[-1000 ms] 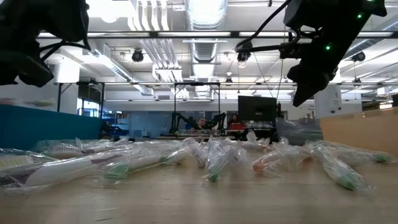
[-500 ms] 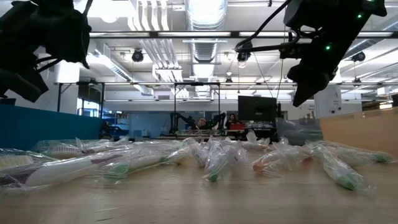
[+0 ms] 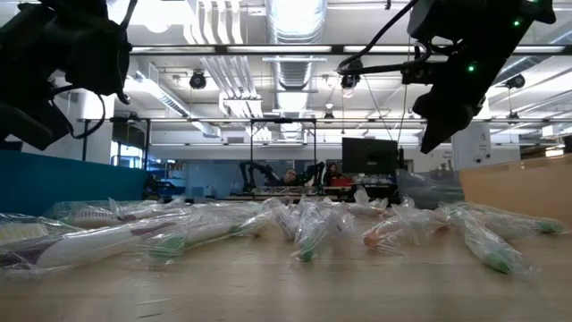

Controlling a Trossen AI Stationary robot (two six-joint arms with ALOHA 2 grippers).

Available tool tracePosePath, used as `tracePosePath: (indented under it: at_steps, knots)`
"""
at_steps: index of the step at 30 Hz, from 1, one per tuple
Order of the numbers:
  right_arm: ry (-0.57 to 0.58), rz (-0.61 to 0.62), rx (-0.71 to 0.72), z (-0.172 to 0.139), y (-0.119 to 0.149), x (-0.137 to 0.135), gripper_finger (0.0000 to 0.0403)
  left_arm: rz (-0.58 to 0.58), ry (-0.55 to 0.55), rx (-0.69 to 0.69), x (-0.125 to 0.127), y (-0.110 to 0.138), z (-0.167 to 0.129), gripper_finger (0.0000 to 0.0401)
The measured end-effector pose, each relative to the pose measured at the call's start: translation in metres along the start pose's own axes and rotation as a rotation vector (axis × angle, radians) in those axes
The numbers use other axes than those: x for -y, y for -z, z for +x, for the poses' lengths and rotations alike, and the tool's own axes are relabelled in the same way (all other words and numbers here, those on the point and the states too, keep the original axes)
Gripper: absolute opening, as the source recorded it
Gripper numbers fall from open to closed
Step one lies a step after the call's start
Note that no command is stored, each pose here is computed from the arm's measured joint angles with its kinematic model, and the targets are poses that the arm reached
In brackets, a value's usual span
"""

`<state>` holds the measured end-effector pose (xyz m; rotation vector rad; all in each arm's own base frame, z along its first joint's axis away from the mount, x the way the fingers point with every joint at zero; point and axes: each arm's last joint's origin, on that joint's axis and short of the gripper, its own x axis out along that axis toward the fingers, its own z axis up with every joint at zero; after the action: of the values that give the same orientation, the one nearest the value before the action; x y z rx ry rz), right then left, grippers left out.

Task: Pick & Place Toothbrushes
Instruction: Put the orange toothbrush into the blue bin, then put the purple toothbrush into the orange bin

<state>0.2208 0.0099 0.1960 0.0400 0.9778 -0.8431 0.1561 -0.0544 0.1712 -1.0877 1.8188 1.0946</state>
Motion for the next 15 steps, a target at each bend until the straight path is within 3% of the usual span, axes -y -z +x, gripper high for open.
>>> tracePosePath:
  at_steps: [7,15]
  knots:
    - [0.000,0.000,0.000,0.000,0.000,0.000,0.0008,0.035,0.005,-0.006,-0.001,0.002,-0.004,0.0124]
    - [-0.001,0.001,0.002,0.000,0.000,0.000,0.0008,0.064,0.011,-0.002,0.000,0.008,-0.020,0.0128]
